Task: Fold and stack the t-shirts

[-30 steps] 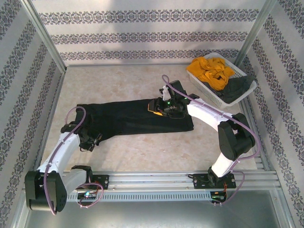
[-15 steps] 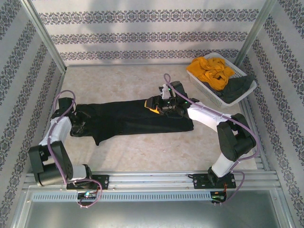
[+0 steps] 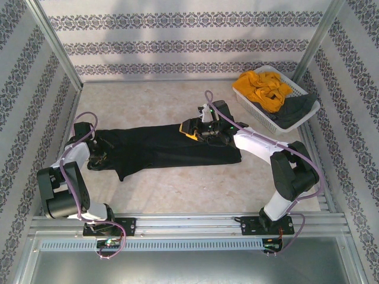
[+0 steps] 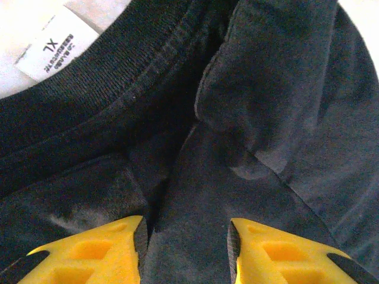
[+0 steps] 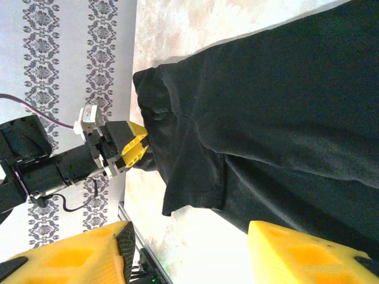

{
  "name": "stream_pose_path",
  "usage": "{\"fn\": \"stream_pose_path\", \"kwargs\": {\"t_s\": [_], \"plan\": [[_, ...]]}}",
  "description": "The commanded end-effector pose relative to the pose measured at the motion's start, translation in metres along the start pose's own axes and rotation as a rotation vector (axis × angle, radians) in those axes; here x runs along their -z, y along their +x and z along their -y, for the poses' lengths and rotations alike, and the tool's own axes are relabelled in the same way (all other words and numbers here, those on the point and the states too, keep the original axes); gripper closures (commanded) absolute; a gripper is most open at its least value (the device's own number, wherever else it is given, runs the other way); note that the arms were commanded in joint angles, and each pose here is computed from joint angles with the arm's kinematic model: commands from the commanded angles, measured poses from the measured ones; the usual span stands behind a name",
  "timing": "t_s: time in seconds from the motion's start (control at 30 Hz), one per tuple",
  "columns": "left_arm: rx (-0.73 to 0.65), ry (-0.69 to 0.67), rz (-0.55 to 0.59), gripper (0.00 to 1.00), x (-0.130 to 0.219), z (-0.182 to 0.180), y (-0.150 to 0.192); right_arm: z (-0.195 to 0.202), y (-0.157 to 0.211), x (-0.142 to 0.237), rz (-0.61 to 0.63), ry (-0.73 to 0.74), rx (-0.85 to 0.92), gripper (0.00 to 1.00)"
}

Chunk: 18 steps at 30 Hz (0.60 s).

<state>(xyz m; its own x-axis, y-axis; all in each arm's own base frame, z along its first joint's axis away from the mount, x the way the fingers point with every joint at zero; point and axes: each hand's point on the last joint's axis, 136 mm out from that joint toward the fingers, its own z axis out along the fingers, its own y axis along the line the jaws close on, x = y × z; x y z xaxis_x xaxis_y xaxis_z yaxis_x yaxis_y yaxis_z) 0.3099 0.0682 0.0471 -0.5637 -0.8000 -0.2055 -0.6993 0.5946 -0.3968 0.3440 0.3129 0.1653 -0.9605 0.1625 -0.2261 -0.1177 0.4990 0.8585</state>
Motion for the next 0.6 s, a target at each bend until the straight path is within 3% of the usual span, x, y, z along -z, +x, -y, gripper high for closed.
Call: {"fn": "stream_pose_path", "kwargs": {"t_s": [0.0,0.57], "plan": [[-0.034,-0.011,-0.019,0.59,-0.007,-0.006,0.002,-0.007,-0.006,-0.003,0.0,-0.027,0.008,0.46],[-0.032,0.045,-0.089,0.72,-0.002,-0.005,0.037,-0.003,-0.01,-0.008,-0.009,-0.018,-0.008,0.47]]}}
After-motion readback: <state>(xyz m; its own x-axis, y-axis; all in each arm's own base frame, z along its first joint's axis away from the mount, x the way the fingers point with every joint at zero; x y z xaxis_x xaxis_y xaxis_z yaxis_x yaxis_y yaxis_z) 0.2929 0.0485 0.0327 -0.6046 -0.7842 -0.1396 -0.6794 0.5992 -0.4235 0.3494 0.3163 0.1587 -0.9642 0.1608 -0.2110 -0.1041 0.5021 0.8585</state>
